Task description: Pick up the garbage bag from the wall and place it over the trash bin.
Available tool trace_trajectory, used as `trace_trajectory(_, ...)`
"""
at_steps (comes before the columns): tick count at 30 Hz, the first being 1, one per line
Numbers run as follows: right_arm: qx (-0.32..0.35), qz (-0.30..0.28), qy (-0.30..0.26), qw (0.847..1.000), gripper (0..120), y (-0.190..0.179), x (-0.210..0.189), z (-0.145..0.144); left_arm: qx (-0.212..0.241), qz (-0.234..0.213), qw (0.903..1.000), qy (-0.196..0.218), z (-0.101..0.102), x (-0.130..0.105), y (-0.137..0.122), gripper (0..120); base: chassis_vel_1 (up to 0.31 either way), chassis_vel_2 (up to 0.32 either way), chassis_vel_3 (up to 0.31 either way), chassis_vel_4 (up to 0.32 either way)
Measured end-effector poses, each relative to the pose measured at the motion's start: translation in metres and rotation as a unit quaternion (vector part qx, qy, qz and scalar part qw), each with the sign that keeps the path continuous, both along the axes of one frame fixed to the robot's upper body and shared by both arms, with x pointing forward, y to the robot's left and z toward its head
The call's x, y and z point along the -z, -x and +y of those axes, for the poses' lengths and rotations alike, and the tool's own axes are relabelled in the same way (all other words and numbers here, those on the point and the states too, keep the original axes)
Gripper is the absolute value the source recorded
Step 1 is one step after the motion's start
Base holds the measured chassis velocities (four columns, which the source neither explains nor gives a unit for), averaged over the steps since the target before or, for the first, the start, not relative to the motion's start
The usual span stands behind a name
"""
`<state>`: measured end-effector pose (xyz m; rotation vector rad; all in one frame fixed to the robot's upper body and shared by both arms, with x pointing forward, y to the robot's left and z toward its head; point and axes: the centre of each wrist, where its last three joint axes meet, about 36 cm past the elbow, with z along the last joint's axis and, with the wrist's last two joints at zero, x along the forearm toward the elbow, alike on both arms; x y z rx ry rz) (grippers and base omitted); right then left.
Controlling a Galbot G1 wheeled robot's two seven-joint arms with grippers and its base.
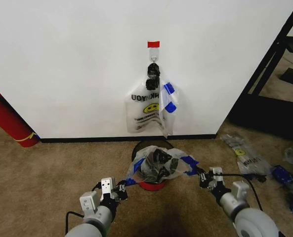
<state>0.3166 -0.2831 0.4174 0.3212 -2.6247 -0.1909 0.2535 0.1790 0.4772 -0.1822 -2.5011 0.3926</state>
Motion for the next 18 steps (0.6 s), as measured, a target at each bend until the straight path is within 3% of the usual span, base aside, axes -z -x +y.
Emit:
trace_trajectory(11, -0.016, 0.043, 0.012, 0.999, 0, -0.012, 0.006, 0.010, 0.018, 0.045, 0.9988, -0.009, -0.003, 0.010, 0.009, 0, 0.000, 0.000, 0.000, 0.000)
trace_trajectory(18, -0.018, 0.078, 0.038, 0.996, 0, -0.034, 0.007, 0.004, 0.040, 0.060, 0.9966, -0.040, 0.004, 0.014, 0.000, 0, 0.000, 0.000, 0.000, 0.000)
